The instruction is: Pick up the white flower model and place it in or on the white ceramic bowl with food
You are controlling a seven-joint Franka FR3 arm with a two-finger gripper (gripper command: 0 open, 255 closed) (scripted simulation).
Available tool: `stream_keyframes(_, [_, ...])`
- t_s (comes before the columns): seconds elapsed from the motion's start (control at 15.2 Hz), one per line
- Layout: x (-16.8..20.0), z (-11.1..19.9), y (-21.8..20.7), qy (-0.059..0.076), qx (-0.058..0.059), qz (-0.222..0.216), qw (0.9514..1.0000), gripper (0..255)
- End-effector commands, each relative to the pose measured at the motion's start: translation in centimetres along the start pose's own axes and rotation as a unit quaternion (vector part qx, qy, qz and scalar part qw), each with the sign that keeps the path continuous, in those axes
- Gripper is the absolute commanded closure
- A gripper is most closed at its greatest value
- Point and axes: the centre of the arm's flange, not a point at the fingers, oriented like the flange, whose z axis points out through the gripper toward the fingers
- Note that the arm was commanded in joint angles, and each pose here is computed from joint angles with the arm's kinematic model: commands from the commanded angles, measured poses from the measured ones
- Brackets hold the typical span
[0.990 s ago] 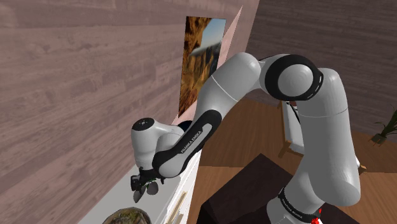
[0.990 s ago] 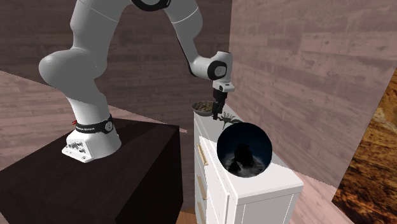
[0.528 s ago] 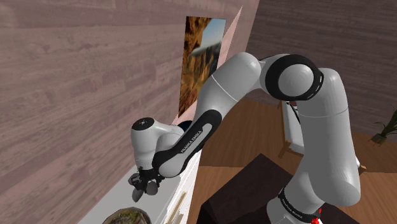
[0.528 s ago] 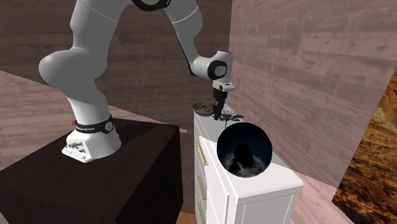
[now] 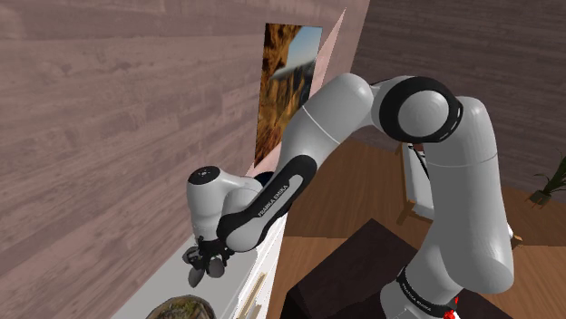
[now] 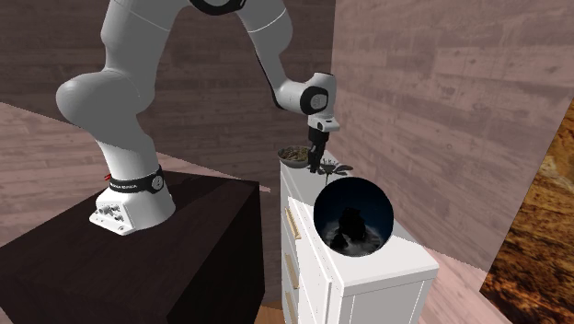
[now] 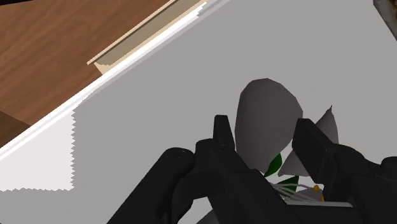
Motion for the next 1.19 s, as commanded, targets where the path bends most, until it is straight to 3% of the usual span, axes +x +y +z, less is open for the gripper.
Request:
stream_keyframes(0.0, [-0.1,-0.5,0.1,-0.002,-0.002,0.0,1.0,255])
stream_keyframes(1.12, [-0.5,-9.5,0.4,-0.002,-0.002,0.0,1.0,255])
